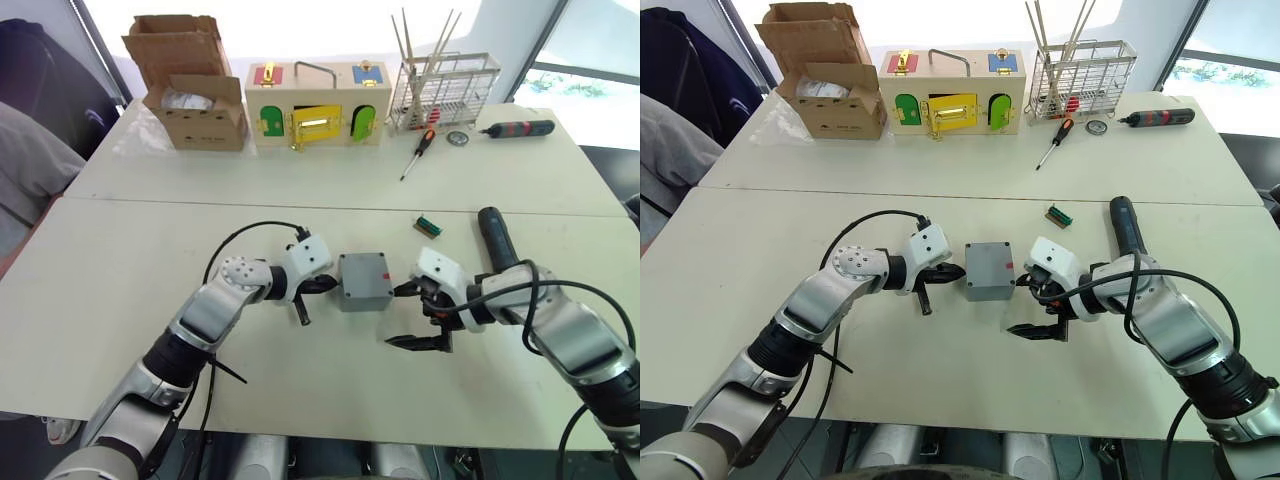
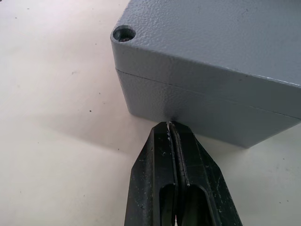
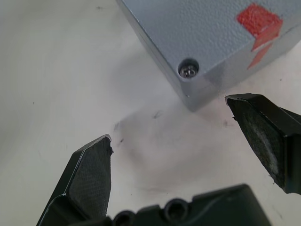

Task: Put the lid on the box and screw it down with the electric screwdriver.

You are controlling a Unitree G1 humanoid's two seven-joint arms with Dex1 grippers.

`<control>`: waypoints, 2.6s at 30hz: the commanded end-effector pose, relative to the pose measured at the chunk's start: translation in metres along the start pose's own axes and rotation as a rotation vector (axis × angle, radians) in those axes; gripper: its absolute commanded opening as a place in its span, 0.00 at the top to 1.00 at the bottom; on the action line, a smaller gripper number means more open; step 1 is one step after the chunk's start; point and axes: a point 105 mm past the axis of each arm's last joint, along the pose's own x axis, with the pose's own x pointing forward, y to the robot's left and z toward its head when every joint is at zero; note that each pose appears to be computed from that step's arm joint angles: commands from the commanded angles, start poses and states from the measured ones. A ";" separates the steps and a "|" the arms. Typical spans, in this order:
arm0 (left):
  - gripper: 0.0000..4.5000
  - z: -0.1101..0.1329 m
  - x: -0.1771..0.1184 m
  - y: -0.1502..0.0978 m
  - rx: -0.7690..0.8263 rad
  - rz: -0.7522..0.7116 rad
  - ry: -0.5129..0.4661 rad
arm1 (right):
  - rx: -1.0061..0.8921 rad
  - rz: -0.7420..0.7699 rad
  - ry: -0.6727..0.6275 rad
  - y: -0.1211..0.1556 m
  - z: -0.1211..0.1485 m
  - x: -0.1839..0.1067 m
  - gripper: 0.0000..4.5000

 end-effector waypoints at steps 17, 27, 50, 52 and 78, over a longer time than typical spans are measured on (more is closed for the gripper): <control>1.00 0.014 -0.019 0.017 0.033 0.049 -0.053 | 0.104 -0.131 -0.097 -0.027 0.020 -0.041 0.00; 1.00 0.057 -0.057 0.042 0.000 0.144 -0.202 | 0.285 -0.578 -0.429 -0.145 0.017 -0.058 0.11; 1.00 0.042 -0.053 0.026 -0.103 0.189 -0.201 | 0.356 -0.652 -0.439 -0.169 -0.016 -0.027 0.47; 1.00 0.042 -0.054 0.026 -0.101 0.190 -0.199 | 0.361 -0.653 -0.439 -0.169 -0.016 -0.025 0.47; 1.00 0.035 -0.052 0.027 -0.091 0.188 -0.169 | 0.416 -0.717 -0.520 -0.179 -0.011 -0.034 0.99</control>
